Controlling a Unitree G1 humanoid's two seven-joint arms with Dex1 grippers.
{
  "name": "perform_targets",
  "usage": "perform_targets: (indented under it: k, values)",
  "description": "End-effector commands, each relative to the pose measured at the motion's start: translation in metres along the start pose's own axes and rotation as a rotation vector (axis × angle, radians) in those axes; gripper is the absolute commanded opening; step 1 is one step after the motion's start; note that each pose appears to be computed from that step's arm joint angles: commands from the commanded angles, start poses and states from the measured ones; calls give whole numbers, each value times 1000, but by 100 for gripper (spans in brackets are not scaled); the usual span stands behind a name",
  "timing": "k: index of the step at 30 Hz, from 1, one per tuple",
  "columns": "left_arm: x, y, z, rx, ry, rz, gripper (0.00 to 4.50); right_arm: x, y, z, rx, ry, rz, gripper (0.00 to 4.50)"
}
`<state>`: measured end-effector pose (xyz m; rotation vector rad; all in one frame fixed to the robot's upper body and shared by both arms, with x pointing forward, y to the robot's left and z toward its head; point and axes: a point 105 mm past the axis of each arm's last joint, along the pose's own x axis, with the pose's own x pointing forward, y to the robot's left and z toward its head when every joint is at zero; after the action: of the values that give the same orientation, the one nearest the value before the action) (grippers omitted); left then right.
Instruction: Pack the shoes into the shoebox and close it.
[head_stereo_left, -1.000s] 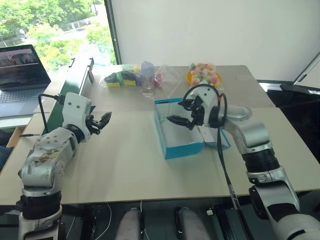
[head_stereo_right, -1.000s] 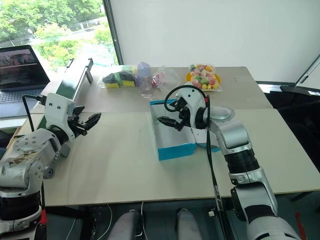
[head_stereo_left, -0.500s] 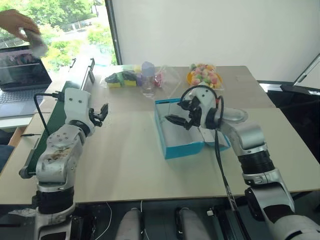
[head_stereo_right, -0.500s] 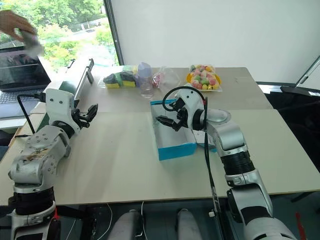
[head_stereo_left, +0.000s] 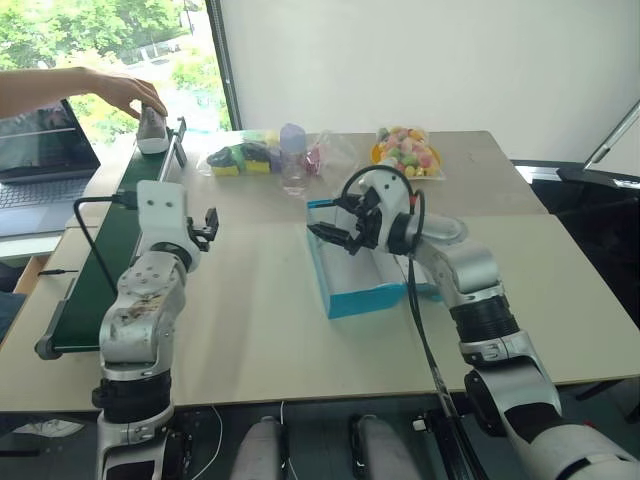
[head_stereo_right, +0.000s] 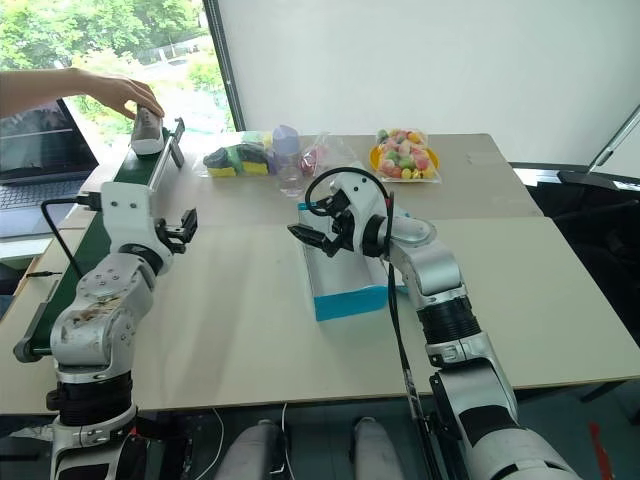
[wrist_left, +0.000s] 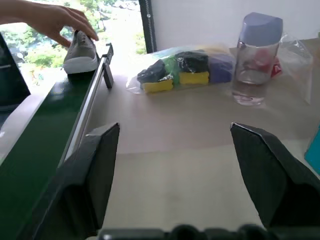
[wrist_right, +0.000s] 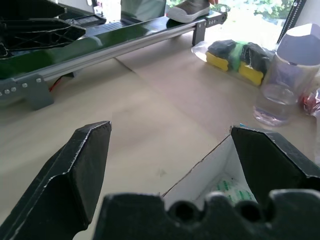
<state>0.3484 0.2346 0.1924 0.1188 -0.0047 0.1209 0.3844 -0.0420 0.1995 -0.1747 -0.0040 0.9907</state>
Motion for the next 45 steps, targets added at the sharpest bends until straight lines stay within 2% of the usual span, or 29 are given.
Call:
perform_targets:
  k: [1, 5, 9, 13, 21, 26, 33, 37, 45]
  values:
    - [-7, 10, 10, -19, -49, 34, 448, 1, 5, 18, -42, -51, 31, 450]
    - [-10, 23, 9, -34, -47, 92, 448, 4, 8, 18, -31, -57, 52, 450]
    - [-12, 49, 7, -111, -45, 196, 448, 11, 9, 22, -47, -65, 49, 450]
    - [-14, 68, -1, -103, -11, 242, 448, 16, 16, 25, -13, -92, 89, 450]
    - [-17, 97, -32, -115, 93, 284, 448, 27, 28, 10, -15, -67, 137, 450]
    - [-7, 112, -33, -82, 103, 291, 448, 28, 35, 5, -11, -60, 147, 450]
    - [25, 122, -25, -38, 91, 246, 448, 21, 37, 0, -2, -50, 115, 450]
    - [40, 121, -29, -33, 116, 207, 448, 17, 38, 0, 4, -49, 103, 450]
    - [50, 128, -33, -60, 125, 231, 448, 10, 45, -3, 24, -30, 111, 450]
